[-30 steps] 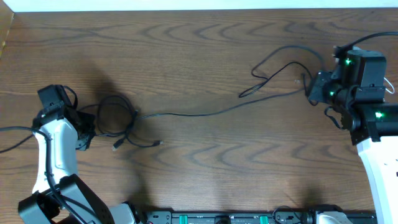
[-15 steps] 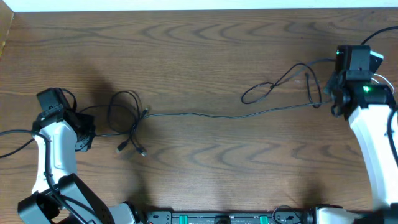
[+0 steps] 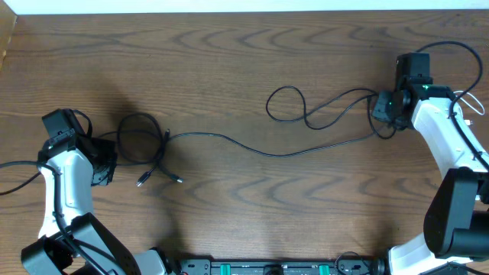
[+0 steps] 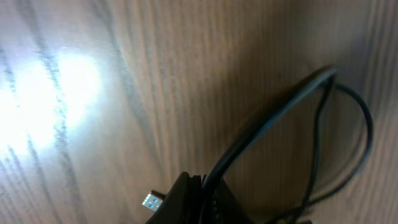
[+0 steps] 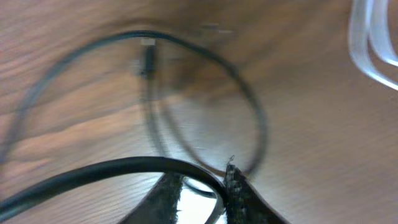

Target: Untangle cables

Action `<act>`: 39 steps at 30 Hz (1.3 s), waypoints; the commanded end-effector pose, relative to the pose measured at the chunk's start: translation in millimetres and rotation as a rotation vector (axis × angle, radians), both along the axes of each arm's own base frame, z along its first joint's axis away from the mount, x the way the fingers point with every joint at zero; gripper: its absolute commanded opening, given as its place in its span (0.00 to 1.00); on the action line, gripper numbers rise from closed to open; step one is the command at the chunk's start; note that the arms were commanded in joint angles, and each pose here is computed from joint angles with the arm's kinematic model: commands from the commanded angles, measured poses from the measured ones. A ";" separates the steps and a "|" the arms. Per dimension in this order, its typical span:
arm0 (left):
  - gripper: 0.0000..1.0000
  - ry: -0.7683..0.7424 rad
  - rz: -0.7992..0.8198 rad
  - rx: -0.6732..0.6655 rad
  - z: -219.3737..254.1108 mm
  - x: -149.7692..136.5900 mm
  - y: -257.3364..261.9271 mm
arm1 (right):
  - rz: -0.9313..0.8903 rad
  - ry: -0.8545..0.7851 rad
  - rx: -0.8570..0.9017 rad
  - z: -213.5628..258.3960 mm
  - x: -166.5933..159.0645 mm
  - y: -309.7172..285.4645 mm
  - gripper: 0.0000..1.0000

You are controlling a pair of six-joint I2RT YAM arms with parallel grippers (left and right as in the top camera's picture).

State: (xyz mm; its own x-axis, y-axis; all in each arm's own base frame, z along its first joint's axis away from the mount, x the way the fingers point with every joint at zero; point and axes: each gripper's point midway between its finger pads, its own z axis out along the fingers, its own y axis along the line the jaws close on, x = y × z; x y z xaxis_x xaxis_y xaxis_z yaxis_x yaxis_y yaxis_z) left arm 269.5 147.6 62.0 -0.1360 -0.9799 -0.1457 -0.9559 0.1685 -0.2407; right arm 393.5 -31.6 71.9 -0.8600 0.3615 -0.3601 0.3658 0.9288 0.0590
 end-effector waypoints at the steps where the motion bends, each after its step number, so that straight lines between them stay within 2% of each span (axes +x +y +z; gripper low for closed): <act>1: 0.08 -0.037 -0.065 -0.031 1.5 8.2 -6.2 | 0.201 -0.067 0.202 13.5 11.6 45.9 0.45; 6: 0.08 -0.065 -0.103 -0.052 3.0 13.5 -11.6 | 0.346 -0.118 0.405 33.9 10.3 86.6 0.71; 9: 0.08 -0.080 -0.140 -0.056 4.0 16.8 -14.3 | 0.381 -0.112 0.459 37.2 5.4 99.6 0.81; 14: 0.08 -0.161 -0.258 -0.094 10.4 31.4 -27.3 | 0.323 0.021 0.469 26.0 -20.3 103.8 0.99; 20: 0.08 -0.244 -0.420 -0.116 18.4 46.9 -47.6 | 0.284 0.234 0.490 22.9 -67.4 104.4 0.99; 22: 0.08 -0.293 -0.522 -0.121 23.6 55.1 -60.3 | 0.299 0.288 0.494 28.5 -80.3 104.4 0.99; 27: 0.08 -0.459 -0.761 -0.164 43.4 74.9 -99.5 | 0.311 0.352 0.498 54.1 -93.0 104.4 0.99; 30: 0.08 -0.507 -0.830 -0.179 49.6 78.1 -111.6 | 0.328 0.333 0.492 68.0 -88.7 104.4 0.99; 36: 0.08 -0.641 -0.953 -0.242 68.1 80.4 -133.7 | 0.462 0.051 0.706 110.3 -37.9 142.9 0.99; 39: 0.08 -0.650 -0.966 -0.234 69.1 81.1 -134.0 | 0.487 -0.019 0.717 116.1 -24.0 147.5 0.99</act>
